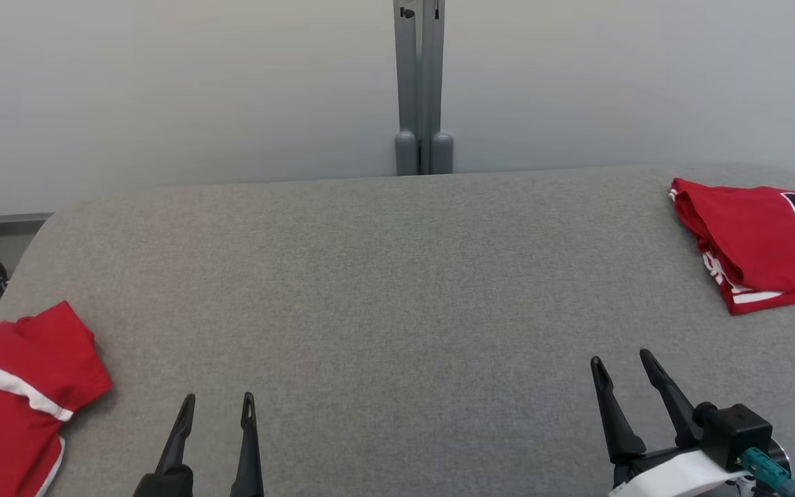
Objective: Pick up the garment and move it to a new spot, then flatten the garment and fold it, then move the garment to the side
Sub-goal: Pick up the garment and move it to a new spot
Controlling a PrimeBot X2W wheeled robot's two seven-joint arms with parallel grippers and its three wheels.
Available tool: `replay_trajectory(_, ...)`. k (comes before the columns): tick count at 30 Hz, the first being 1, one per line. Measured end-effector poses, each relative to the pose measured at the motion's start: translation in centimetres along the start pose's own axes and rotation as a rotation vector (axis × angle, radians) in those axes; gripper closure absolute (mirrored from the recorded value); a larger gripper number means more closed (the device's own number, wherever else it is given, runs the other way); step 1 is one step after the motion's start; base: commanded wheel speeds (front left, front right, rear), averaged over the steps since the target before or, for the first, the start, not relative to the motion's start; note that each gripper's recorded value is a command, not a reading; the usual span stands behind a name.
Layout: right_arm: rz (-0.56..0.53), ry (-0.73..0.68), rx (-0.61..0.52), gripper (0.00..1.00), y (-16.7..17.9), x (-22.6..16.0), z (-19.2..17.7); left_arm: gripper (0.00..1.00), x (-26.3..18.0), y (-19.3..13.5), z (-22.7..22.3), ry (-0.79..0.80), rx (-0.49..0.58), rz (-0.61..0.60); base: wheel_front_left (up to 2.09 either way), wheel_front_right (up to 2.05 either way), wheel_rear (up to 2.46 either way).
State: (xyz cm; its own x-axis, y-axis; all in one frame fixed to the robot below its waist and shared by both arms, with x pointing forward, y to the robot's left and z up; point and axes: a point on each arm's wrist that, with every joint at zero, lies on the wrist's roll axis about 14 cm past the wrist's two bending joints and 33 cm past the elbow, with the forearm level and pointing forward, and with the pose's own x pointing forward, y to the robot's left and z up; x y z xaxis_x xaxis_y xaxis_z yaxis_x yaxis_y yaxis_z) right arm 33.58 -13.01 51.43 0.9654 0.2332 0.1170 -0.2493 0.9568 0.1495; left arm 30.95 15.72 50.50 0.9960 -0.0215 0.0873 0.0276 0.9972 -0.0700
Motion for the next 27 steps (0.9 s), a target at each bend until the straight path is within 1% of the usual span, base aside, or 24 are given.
replay_trajectory(5,0.054,0.018,0.011,0.00,1.6,1.1,-0.6,0.00,-0.9,1.7,0.0,0.001,0.010,0.056,0.00,0.00,0.00)
replay_trajectory(17,0.249,0.063,0.042,0.00,7.8,4.3,-2.2,0.00,-5.1,8.0,0.4,-0.003,0.041,0.286,0.00,0.00,0.00)
replay_trajectory(27,0.382,0.100,0.044,0.00,11.8,5.7,-3.4,0.00,-9.1,11.7,0.8,-0.008,0.050,0.457,0.00,0.00,0.00)
